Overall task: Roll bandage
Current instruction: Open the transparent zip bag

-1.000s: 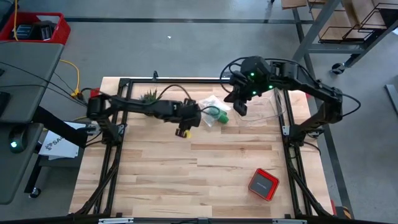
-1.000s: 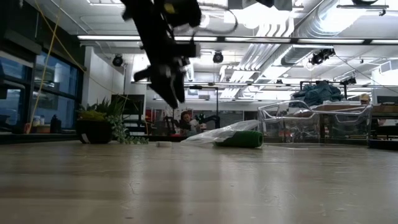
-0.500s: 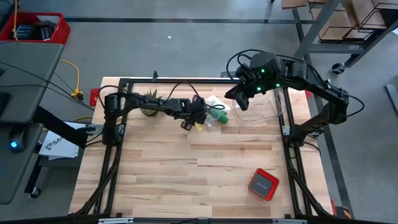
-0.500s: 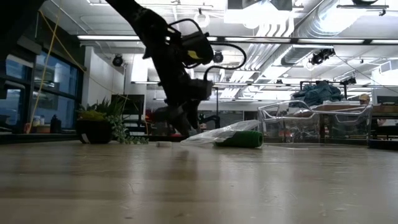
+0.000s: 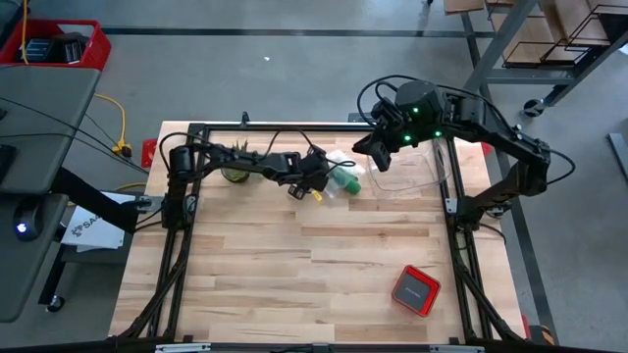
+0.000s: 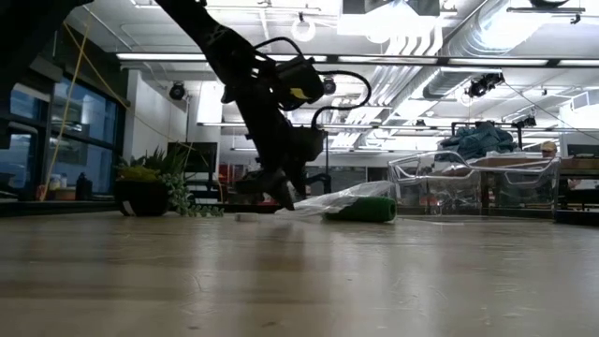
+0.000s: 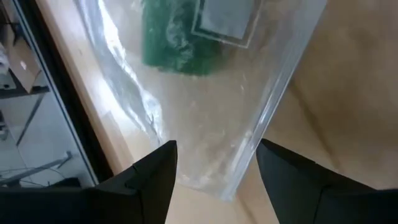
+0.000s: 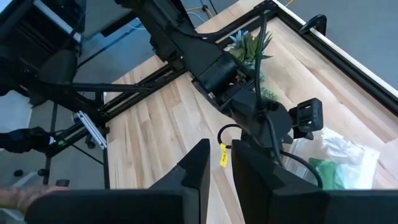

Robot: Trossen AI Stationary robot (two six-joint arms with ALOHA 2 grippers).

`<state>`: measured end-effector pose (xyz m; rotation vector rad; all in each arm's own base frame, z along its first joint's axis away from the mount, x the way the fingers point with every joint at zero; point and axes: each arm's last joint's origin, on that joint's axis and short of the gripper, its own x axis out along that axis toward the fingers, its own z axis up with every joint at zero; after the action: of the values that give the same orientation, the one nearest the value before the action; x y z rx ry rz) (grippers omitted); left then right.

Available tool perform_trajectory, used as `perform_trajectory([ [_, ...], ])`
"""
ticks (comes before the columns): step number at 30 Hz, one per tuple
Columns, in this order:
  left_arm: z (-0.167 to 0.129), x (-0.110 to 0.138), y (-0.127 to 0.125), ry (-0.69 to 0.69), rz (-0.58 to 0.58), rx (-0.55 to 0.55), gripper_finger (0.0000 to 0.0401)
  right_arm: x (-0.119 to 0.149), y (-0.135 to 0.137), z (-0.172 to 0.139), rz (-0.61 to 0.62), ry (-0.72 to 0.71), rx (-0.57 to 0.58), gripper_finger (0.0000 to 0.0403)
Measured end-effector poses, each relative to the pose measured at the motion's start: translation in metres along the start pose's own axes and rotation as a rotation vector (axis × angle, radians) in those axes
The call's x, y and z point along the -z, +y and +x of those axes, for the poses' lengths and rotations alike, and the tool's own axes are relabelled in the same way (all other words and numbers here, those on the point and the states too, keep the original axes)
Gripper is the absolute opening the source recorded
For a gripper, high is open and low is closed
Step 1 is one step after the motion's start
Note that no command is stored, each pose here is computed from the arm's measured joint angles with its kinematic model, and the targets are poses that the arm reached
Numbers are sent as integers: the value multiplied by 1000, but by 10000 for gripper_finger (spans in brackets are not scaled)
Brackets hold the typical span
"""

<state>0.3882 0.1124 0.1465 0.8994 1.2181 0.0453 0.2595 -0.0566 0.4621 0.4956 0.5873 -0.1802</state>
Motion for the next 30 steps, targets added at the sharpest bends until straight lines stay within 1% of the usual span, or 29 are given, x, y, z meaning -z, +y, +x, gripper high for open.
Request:
perform_trajectory([
  [3, 1, 3, 2, 7, 22, 2, 192, 0, 0, 0, 3, 0, -2, 58],
  [5, 2, 4, 3, 9, 41, 0, 166, 0, 0, 0, 2, -4, -5, 58],
  [7, 2, 4, 3, 7, 52, 1, 127, -1, 0, 0, 3, -6, -7, 58],
  [11, 1, 3, 2, -6, 59, 9, 24, -3, 2, 0, 5, -26, -29, 58],
  [12, 1, 2, 1, -8, 48, 10, 13, -4, 2, 0, 3, -34, -37, 58],
  [16, -9, -5, 8, 24, -8, 7, 4, -6, 4, -2, -4, -61, -65, 58],
  [18, -22, -7, 15, 26, -72, 24, 2, -7, 5, -5, -7, -65, -82, 58],
  [23, -67, -6, 38, -64, -300, 59, 1, -4, 6, -15, -40, -75, -85, 58],
  [28, -117, 6, 53, -168, -488, 61, 0, -2, 7, -27, -95, -98, -91, 58],
  [30, -139, 11, 58, -225, -590, 67, 0, -1, 7, -28, -109, -89, -87, 58],
])
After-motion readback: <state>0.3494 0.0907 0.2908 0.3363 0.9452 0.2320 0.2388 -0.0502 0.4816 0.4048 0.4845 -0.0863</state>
